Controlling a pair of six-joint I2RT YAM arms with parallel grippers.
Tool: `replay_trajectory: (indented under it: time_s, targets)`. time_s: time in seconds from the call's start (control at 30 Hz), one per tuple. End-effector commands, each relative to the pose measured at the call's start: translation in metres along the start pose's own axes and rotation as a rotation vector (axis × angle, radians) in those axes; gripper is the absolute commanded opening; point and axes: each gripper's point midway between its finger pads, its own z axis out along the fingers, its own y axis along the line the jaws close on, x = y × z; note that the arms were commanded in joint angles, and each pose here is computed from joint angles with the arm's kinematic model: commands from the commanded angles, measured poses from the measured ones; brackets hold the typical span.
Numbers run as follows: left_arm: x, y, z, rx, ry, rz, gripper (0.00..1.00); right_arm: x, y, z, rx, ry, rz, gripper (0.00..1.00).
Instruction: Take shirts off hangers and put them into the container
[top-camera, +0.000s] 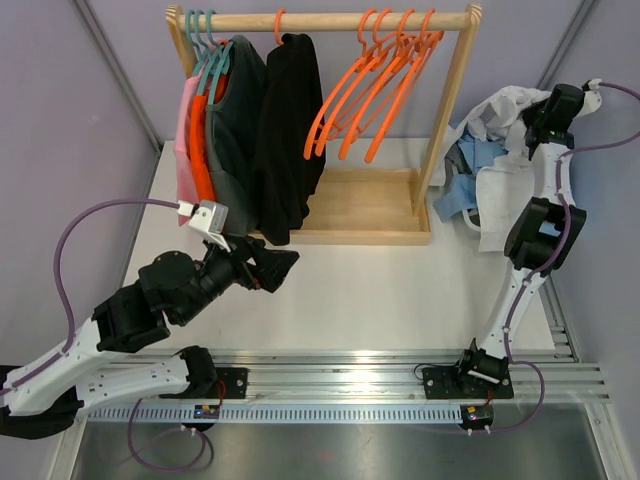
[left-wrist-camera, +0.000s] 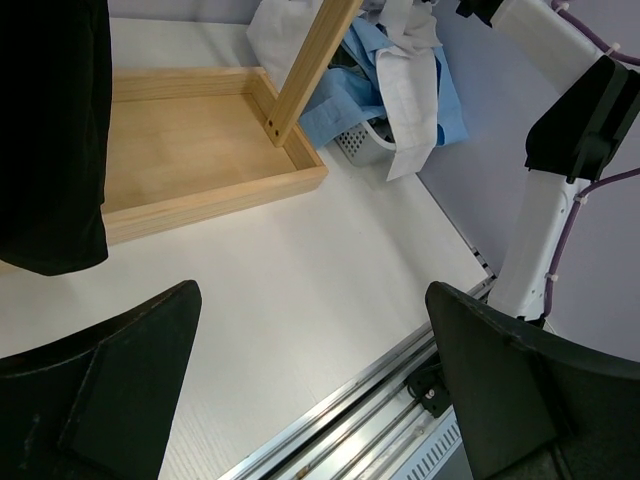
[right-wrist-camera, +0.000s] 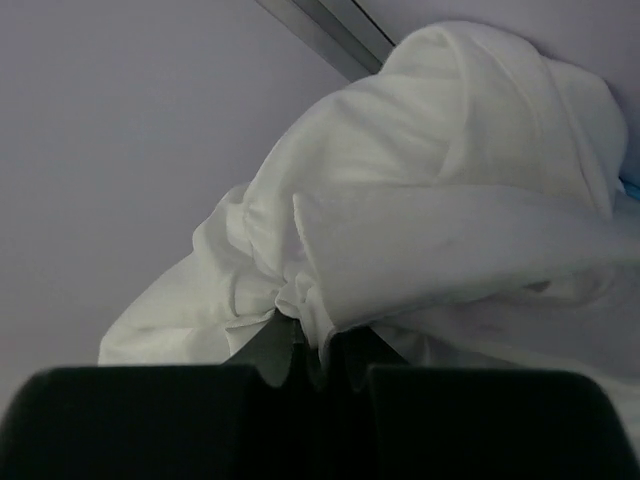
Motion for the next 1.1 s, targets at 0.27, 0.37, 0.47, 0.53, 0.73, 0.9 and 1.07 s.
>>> replay_trajectory:
  time_s: [0.27, 0.37, 0.47, 0.53, 0.73, 0.9, 1.07]
  targets:
    - [-0.007, -0.005, -0.008, 0.056, -0.054, -0.03, 0.99, 0.145, -0.147, -0.07, 0.588, 0.458, -0.277, 0.0]
    - [-0.005, -0.004, -0.01, 0.064, -0.054, -0.039, 0.99, 0.155, -0.156, -0.076, 0.597, 0.491, -0.288, 0.0]
    - [-0.003, -0.003, -0.013, 0.068, -0.052, -0.045, 0.99, 0.134, -0.133, -0.077, 0.549, 0.447, -0.28, 0.16]
    - [-0.005, -0.003, -0.015, 0.071, -0.056, -0.054, 0.99, 0.113, -0.107, -0.076, 0.484, 0.398, -0.271, 0.36]
    - [-0.007, -0.002, -0.016, 0.07, -0.064, -0.053, 0.99, 0.01, 0.024, -0.107, 0.124, 0.147, -0.262, 0.99]
    - [-0.009, -0.002, -0.017, 0.067, -0.062, -0.037, 0.99, -0.084, 0.117, -0.2, -0.117, -0.131, -0.24, 0.99]
    - [-0.013, -0.002, -0.019, 0.065, -0.071, -0.019, 0.99, -0.107, 0.182, -0.34, -0.371, -0.266, -0.309, 0.99]
